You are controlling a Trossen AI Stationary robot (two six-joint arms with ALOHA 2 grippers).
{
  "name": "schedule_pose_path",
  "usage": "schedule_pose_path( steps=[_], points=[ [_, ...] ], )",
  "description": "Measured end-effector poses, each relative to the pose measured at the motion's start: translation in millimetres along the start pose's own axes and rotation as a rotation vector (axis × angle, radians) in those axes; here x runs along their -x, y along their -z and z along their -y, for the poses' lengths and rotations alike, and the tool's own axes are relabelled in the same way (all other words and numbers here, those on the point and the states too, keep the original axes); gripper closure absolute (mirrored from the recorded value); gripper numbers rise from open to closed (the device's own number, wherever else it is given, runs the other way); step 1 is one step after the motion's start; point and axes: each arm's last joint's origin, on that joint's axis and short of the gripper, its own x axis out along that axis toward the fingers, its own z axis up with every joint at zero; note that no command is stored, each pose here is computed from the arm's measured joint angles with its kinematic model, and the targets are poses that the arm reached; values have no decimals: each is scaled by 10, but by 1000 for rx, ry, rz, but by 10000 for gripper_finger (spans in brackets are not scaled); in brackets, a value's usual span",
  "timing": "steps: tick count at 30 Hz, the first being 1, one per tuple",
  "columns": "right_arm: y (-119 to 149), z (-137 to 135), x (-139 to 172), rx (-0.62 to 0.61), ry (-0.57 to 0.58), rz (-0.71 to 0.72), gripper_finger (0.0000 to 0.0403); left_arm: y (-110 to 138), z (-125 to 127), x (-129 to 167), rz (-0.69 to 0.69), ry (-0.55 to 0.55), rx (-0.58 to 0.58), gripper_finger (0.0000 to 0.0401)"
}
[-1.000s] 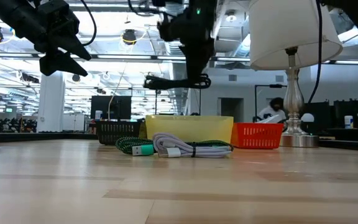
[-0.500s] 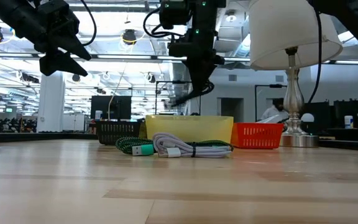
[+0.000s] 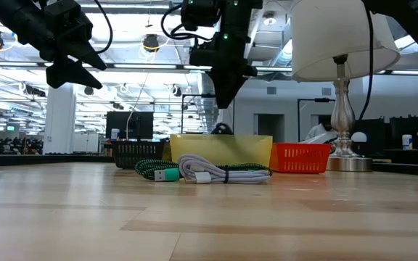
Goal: Pick and place items into bin
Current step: Put the light blue charger cable into the yellow bin
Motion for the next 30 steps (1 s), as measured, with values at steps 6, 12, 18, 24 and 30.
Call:
schedule_pose_path(
  steps=[6,12,18,24,30],
  points=[
    [65,-183,47,44,-16,6,337,1,0,0,-1,0,0,143],
    [192,-482,129,117,-56,9,337,16,-9,0,-16,-9,-2,143],
    [405,-882,250,231,-140,2,337,18,-10,1,-18,-10,1,143],
    [621,-1257,377,334,-179,49,337,18,-10,0,-18,-11,24,143],
    [718,-1492,464,371,-231,123,328,18,-10,1,-18,-11,44,143]
  ],
)
